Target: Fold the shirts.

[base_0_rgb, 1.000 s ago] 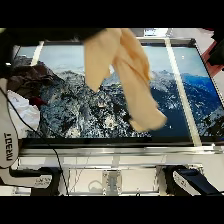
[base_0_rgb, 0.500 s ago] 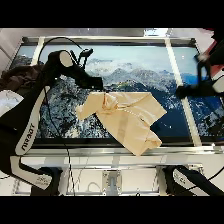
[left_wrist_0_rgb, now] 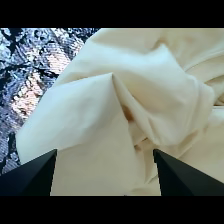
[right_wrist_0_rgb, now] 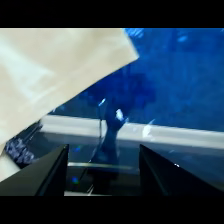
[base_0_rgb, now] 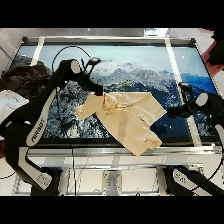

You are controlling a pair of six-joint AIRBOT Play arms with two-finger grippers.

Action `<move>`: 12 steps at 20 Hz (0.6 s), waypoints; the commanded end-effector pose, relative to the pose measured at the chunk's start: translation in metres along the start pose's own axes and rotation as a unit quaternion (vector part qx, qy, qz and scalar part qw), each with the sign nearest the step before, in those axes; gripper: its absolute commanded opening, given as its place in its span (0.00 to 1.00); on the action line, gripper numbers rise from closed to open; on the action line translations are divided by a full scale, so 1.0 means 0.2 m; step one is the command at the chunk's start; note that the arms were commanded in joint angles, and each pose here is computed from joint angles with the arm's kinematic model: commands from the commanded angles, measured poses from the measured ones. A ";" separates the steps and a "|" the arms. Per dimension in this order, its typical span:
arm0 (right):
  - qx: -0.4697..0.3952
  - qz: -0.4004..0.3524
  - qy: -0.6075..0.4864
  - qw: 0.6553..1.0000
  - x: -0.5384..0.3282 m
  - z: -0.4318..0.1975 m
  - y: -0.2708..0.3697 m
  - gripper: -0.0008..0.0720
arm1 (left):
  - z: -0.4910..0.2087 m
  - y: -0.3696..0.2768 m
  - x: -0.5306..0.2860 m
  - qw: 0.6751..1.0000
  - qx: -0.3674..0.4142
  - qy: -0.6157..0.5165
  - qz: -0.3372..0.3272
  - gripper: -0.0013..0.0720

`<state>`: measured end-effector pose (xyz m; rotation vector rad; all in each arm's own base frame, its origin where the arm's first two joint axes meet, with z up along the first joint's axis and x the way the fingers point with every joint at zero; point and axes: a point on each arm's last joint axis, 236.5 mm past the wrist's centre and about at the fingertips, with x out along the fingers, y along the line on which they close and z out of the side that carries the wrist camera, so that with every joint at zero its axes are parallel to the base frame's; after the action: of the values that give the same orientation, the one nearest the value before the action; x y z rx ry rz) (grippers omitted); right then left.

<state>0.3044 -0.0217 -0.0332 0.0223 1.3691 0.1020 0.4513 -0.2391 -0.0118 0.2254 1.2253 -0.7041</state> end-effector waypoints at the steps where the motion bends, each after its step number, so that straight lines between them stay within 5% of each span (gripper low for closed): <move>1: 0.020 0.048 0.059 0.997 0.10 -0.20 0.12 0.73 | -0.05 0.03 0.14 0.999 0.037 0.026 -0.003 0.98; 5: 0.023 0.059 0.084 0.994 0.12 -0.27 0.14 0.72 | 0.00 0.20 0.21 0.994 0.077 0.011 0.078 0.98; 9: 0.035 0.081 0.073 0.993 0.11 -0.24 0.20 0.72 | 0.02 0.20 0.22 0.994 0.075 0.005 0.076 0.97; 11: 0.047 0.103 0.068 0.991 0.11 -0.23 0.25 0.72 | -0.05 0.19 0.25 0.995 0.065 0.031 0.065 0.84; 12: 0.057 0.123 0.062 0.989 0.11 -0.21 0.30 0.72 | -0.09 0.18 0.28 0.995 0.062 0.050 0.057 0.68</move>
<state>0.2604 0.0187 -0.0620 0.1980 1.5107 0.1958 0.4773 -0.2266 -0.0649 0.4254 1.1944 -0.6718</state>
